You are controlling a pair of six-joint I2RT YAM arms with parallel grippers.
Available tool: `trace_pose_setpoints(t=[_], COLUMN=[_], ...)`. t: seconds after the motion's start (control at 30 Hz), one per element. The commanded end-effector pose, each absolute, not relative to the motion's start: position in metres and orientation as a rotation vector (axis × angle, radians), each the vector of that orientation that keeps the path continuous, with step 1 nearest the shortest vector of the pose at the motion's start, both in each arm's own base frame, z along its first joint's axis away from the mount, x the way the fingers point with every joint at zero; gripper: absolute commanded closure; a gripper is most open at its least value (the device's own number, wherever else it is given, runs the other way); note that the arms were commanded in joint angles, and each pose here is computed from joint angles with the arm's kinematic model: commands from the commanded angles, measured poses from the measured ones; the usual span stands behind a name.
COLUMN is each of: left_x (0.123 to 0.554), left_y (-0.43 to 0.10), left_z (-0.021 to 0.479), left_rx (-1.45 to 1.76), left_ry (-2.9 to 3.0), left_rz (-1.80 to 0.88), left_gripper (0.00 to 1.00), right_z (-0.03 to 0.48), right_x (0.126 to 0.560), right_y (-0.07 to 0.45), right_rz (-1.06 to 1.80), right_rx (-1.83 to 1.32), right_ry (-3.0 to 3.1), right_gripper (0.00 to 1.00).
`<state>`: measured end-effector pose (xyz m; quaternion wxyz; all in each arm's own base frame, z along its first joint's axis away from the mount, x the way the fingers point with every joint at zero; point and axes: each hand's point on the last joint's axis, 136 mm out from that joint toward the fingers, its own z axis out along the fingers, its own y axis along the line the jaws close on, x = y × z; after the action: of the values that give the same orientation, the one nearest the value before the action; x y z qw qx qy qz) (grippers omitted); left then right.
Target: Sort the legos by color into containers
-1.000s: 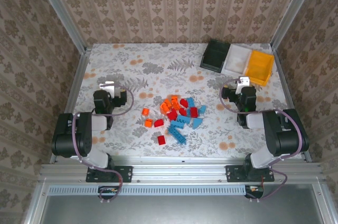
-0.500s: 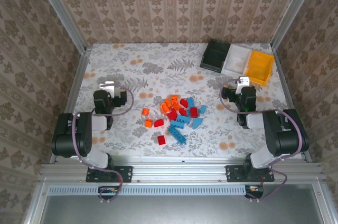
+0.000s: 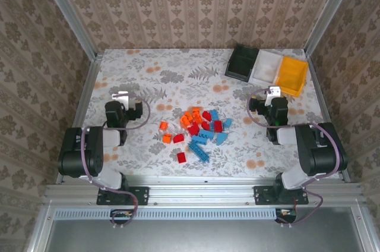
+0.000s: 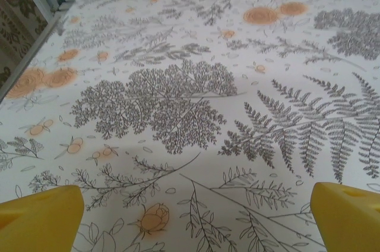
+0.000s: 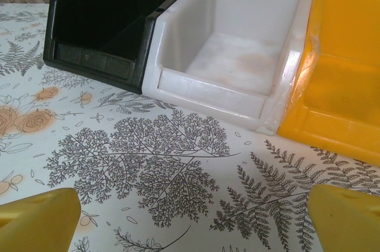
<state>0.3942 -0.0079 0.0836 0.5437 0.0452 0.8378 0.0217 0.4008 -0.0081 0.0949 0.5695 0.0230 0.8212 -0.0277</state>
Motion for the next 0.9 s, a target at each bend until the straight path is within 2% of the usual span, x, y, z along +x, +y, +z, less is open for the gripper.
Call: trace_pose_setpoints(t=[0.0,0.1,0.2,0.3,0.33,0.4,0.47,0.57,0.7,0.8,0.87], left_x=[0.402,0.401,0.395,0.380,0.373,0.357,0.347,0.348,0.353,0.362,0.367], left_y=[-0.009,-0.016,-0.018,-0.007,-0.004,-0.001,0.010,-0.004,-0.021,-0.047,-0.062], left_z=[0.122,0.172,0.229,0.262,0.262,0.256,0.234,0.209,0.181,0.171,0.167], left_rx=[0.125,0.102,-0.029,-0.352,-0.437,-0.532,-0.710,-0.697,-0.651,-0.546,-0.493], left_ry=[1.991,1.966,1.910,1.917,1.945,1.996,1.981,1.965,2.107,2.210,2.248], left_rz=[0.079,0.080,0.022,-0.095,-0.127,-0.169,-0.224,-0.443,-0.482,-0.557,-0.585], left_gripper=[0.00,0.00,0.00,0.00,0.00,0.00,0.00,0.00,0.01,0.06,0.06], right_z=[0.114,0.167,0.223,0.231,0.222,0.218,0.218,0.194,0.166,0.148,0.143], right_x=[0.401,0.401,0.398,0.391,0.389,0.407,0.419,0.448,0.487,0.510,0.521], right_y=[-0.006,-0.007,-0.011,-0.026,-0.030,-0.013,-0.002,0.015,0.035,0.037,0.025], right_rz=[-0.088,-0.176,-0.072,-0.027,0.021,0.215,0.180,0.069,0.130,0.119,0.020], right_rx=[0.070,0.134,0.399,0.671,0.774,0.700,0.609,0.441,0.363,0.382,0.437], right_ry=[1.929,1.960,1.987,2.021,2.026,2.057,2.121,2.305,2.421,2.455,2.470], right_gripper=[0.00,0.00,0.00,0.00,0.00,0.01,0.05,0.05,0.08,0.09,0.13])
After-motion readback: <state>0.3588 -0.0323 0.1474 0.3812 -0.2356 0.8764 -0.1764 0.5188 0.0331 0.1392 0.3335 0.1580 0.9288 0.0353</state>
